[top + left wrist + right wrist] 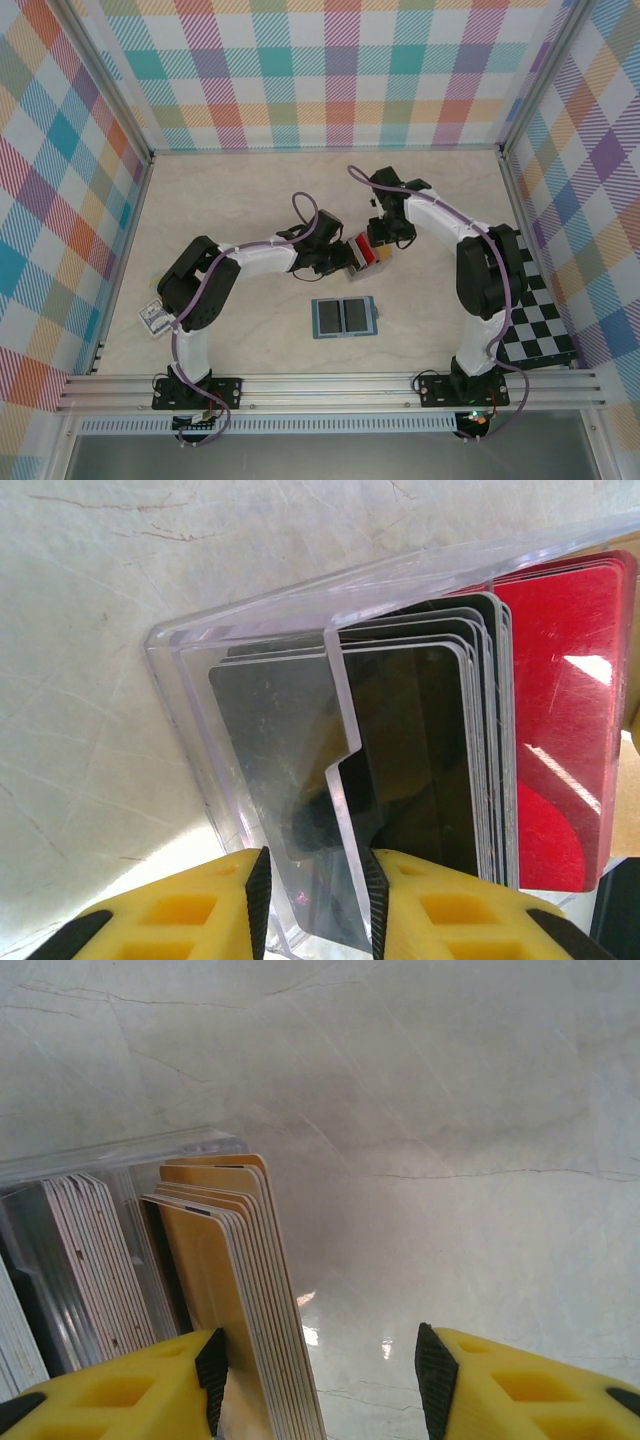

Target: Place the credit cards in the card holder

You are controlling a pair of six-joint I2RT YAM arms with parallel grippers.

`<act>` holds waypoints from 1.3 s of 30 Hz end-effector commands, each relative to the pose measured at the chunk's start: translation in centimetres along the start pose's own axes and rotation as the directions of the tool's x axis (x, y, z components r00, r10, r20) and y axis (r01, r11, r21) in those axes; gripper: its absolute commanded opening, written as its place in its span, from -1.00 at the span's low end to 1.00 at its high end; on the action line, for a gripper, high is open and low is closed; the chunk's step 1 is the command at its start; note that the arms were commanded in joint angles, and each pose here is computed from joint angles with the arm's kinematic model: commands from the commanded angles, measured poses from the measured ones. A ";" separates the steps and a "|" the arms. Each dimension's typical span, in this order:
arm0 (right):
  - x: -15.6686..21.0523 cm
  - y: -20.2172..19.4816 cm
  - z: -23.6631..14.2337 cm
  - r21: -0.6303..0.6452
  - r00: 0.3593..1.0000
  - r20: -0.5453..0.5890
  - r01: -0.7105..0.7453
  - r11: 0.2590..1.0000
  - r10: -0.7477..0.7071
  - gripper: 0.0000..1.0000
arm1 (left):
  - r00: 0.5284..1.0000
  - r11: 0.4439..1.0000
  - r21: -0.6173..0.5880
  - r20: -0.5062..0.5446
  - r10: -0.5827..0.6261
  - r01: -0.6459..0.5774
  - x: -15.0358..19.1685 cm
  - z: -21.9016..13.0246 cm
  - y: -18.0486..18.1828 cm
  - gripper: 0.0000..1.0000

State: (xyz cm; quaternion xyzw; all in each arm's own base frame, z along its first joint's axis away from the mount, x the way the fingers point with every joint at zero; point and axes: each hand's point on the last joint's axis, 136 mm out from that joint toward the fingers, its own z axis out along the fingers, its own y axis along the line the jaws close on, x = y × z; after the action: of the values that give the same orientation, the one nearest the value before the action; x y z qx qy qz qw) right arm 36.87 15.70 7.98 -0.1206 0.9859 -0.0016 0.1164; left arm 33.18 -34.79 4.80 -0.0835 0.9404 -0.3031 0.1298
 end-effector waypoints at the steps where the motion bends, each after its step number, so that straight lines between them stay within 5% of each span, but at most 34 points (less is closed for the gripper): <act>1: -0.1 -1.5 -0.4 0.095 1.000 -0.003 0.018 0.995 -0.018 0.08 | 0.998 0.991 -0.132 -0.054 -0.020 0.013 1.3 -0.4 3.7 -0.38; 14: -0.6 -0.8 -2.4 0.054 0.998 0.054 0.024 0.998 -0.027 -0.11 | 0.998 0.991 -0.131 -0.058 -0.023 0.015 1.4 -0.5 3.7 -0.38; 27: -1.0 -0.3 -3.0 0.054 0.996 0.072 0.050 0.997 -0.054 -0.54 | 0.997 0.992 -0.128 -0.069 -0.023 0.014 1.7 -0.4 3.8 -0.39; 39: -1.0 0.0 -4.4 0.032 0.994 0.099 0.044 0.999 -0.047 -0.67 | 0.997 0.992 -0.126 -0.069 -0.023 0.014 1.6 -0.5 3.7 -0.39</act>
State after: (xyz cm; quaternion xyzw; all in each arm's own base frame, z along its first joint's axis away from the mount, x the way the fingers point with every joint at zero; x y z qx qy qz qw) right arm 36.84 16.18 10.09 -0.1421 0.9791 -0.0103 0.1452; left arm 33.16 -34.80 4.83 -0.0800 0.9403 -0.3049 0.1283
